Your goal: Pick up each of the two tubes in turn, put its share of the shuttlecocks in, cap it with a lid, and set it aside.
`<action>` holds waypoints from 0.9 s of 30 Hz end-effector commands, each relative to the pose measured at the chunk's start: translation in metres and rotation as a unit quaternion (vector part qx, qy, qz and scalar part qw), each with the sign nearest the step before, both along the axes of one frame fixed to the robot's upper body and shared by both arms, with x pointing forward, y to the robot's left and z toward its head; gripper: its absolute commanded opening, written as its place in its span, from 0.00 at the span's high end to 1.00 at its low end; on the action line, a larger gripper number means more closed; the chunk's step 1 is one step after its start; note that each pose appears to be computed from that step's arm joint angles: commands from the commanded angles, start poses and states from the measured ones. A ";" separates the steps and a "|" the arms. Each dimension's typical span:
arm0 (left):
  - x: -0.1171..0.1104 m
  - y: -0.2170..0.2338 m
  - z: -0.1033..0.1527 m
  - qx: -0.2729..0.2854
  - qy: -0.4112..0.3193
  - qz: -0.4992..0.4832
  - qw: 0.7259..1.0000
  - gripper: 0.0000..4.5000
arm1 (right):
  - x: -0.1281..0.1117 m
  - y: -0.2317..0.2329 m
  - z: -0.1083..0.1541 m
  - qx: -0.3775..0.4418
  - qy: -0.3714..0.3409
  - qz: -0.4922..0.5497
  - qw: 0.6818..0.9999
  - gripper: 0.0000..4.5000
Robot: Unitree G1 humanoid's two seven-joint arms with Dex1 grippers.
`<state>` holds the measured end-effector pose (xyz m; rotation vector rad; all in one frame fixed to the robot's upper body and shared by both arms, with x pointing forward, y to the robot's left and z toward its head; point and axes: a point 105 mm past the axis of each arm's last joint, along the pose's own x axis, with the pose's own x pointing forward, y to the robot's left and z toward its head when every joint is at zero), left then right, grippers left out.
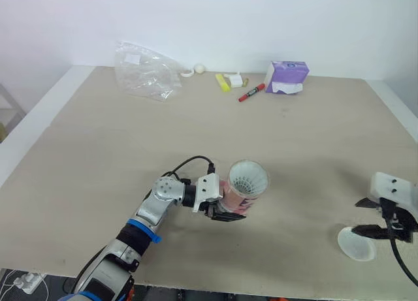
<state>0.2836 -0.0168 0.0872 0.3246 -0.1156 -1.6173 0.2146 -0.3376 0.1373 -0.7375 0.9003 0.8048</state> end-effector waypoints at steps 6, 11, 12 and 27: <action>0.000 0.000 -0.002 0.003 0.008 -0.002 1.000 0.28 | 0.003 -0.004 -0.004 0.000 -0.008 0.017 1.000 0.01; 0.001 0.002 -0.004 0.012 0.017 0.002 1.000 0.28 | 0.008 -0.002 -0.013 0.011 -0.005 0.017 1.000 0.01; 0.001 0.002 -0.004 0.013 0.017 0.002 1.000 0.28 | 0.008 -0.001 -0.014 0.012 -0.003 0.017 1.000 0.01; 0.003 0.005 -0.009 0.022 0.022 0.011 0.999 0.28 | 0.006 0.003 -0.024 0.023 -0.002 0.031 0.999 0.98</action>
